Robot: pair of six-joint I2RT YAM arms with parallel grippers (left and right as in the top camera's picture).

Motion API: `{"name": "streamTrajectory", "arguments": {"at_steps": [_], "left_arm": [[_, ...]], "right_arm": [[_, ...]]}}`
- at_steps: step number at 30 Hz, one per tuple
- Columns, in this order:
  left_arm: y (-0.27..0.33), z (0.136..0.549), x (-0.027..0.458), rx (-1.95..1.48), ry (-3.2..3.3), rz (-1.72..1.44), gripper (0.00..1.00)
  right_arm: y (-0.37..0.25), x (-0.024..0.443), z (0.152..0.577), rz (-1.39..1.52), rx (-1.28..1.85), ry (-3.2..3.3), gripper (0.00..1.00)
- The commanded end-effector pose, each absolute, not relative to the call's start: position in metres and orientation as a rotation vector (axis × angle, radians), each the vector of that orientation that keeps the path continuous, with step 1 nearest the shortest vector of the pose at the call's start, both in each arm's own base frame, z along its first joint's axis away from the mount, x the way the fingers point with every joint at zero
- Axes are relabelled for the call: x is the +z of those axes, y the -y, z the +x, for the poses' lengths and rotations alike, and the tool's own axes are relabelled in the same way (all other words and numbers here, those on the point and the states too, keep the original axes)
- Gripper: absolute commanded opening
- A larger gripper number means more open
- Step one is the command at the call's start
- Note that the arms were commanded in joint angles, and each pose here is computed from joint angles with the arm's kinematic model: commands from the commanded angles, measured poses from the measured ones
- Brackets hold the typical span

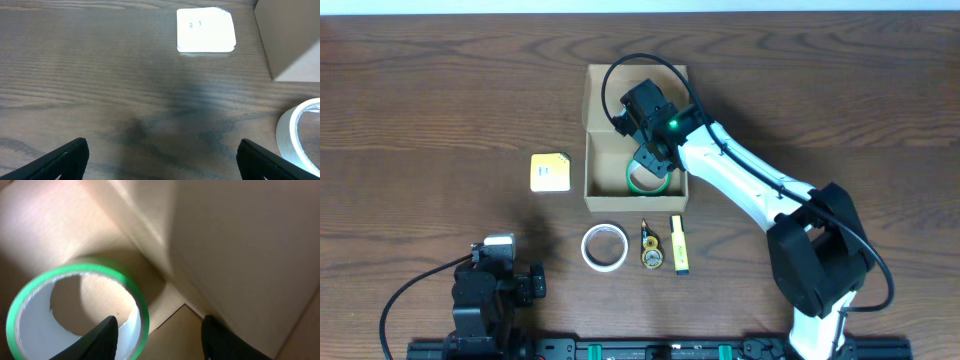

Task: Pack container
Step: 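Carry the green tape into the box and release it, then move the right gripper to the yellow highlighter and grasp it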

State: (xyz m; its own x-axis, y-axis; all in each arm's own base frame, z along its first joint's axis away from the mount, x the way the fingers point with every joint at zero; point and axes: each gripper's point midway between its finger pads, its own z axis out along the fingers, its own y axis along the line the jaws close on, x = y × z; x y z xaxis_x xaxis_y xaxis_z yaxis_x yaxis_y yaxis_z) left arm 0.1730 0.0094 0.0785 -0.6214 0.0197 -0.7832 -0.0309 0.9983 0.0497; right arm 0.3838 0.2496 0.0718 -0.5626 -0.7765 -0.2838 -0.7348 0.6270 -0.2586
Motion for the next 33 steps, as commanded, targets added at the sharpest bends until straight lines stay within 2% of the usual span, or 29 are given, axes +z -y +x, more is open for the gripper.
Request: {"name": "streamTrajectory", "arguments": {"at_steps": [1,9,13,15,17,18,19,21,27,33], "left_arm": [[-0.015,0.161,0.061,0.123,-2.318,0.005,0.95],[-0.015,0.161,0.061,0.123,-2.318,0.005,0.95],[-0.015,0.161,0.061,0.123,-2.318,0.004,0.95],[-0.015,0.161,0.061,0.123,-2.319,0.005,0.96],[-0.015,0.161,0.061,0.123,-2.318,0.005,0.95],[-0.015,0.161,0.061,0.123,-2.318,0.005,0.95],[-0.015,0.161,0.061,0.123,-2.318,0.005,0.95],[-0.015,0.161,0.061,0.124,-2.318,0.005,0.95],[-0.015,0.161,0.061,0.123,-2.318,0.005,0.96],[-0.015,0.161,0.061,0.123,-2.319,0.005,0.95]], "right_arm": [[-0.252,0.080,0.391,-1.184,-0.184,-2.449,0.53],[-0.256,0.090,0.378,-1.178,-0.165,-2.473,0.49],[-0.272,0.136,0.371,-1.113,-0.106,-2.418,0.49],[-0.280,0.183,0.368,-1.013,-0.060,-2.354,0.59],[-0.270,0.230,0.353,-0.849,0.016,-2.356,0.80],[-0.258,0.245,0.340,-0.769,0.042,-2.388,0.87],[-0.244,0.256,0.325,-0.681,0.066,-2.430,0.99],[-0.220,0.269,0.299,-0.557,0.086,-2.501,0.99],[-0.154,0.237,0.237,-0.050,-0.097,-2.813,0.99],[-0.139,0.175,0.188,0.238,-0.098,-2.896,0.99]]}}
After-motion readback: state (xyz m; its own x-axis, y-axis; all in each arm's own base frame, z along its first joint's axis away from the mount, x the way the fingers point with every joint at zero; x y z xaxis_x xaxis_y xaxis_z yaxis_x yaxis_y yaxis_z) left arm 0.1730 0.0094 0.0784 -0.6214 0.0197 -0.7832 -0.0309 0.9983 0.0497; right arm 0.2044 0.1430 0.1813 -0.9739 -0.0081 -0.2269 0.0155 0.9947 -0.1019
